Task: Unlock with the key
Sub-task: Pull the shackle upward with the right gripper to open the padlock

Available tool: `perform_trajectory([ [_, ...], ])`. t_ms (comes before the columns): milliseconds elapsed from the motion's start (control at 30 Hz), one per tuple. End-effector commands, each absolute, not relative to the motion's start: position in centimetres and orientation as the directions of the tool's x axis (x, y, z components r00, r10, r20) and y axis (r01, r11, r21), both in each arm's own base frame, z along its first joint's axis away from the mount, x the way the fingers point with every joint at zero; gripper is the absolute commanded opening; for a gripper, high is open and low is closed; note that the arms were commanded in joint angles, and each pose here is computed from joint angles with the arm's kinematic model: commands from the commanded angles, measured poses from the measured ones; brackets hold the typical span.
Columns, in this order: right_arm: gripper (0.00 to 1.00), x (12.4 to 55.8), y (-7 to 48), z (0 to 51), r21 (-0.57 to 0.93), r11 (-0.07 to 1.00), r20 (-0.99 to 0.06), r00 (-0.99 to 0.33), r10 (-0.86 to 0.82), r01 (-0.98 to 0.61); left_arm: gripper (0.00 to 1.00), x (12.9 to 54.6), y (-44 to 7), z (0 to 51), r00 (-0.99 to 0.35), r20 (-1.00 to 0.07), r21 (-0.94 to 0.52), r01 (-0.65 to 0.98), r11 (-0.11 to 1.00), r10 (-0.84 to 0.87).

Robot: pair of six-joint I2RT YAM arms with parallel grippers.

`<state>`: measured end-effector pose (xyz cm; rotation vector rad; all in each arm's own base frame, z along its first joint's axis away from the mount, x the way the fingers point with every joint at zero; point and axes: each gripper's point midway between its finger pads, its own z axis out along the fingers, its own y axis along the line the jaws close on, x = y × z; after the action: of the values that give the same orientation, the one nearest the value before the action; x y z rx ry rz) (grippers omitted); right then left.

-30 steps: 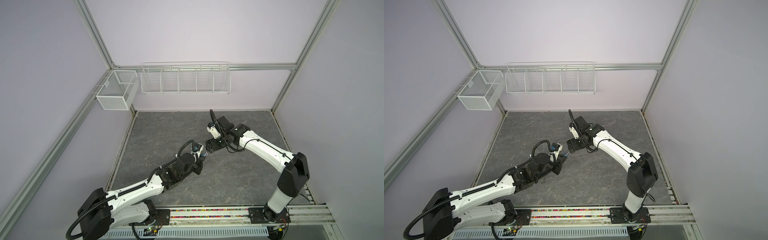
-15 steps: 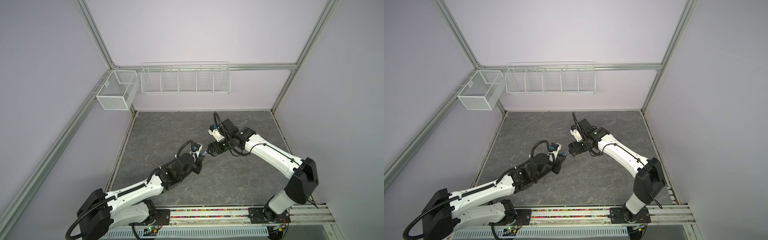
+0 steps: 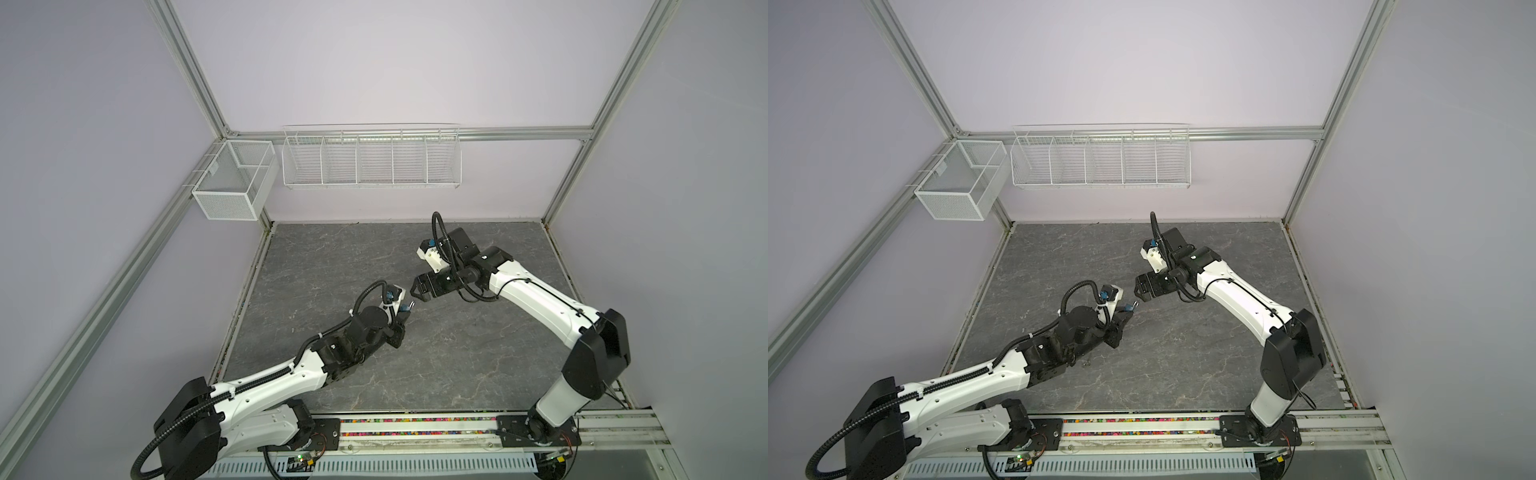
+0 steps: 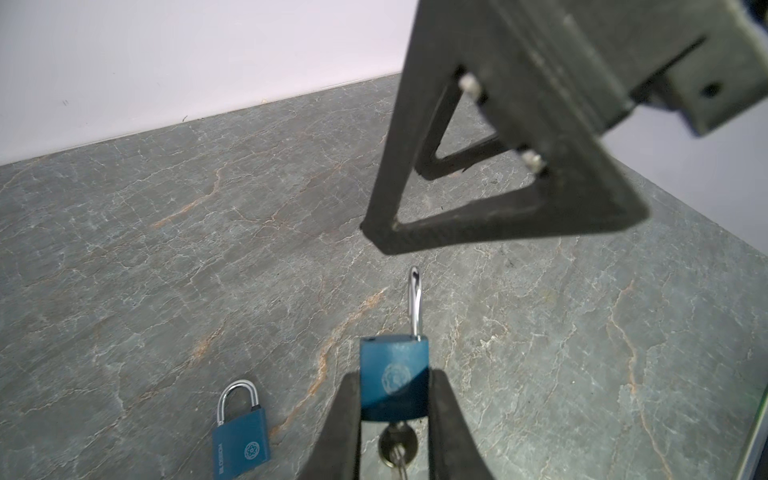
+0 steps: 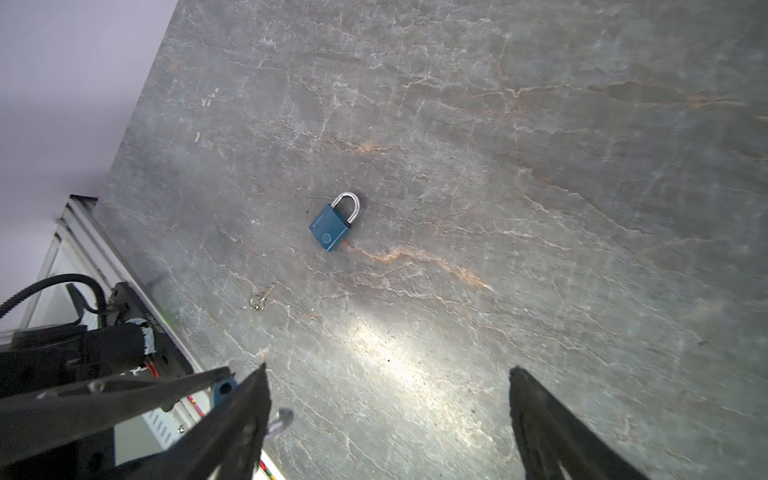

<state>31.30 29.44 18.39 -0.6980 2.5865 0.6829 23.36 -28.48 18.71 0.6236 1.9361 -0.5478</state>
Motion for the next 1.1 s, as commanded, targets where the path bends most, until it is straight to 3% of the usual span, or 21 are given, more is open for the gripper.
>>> perform_trajectory([
  [0,0.91,30.9,30.5,18.4,0.437,0.702,-0.453,-0.812,-0.368,-0.562,0.00,23.5,-29.0,20.5,-0.351,-0.926,-0.128,0.645,0.753,0.143],
  [933,0.92,28.1,28.3,18.8,0.502,0.663,-0.435,-0.824,-0.362,-0.556,0.00,23.8,-28.8,20.4,-0.349,-0.928,-0.125,0.627,0.769,0.134],
  [1067,0.92,28.8,27.1,18.5,0.469,0.707,-0.433,-0.836,-0.339,-0.530,0.00,23.8,-28.9,20.4,-0.350,-0.927,-0.130,0.631,0.765,0.132],
])
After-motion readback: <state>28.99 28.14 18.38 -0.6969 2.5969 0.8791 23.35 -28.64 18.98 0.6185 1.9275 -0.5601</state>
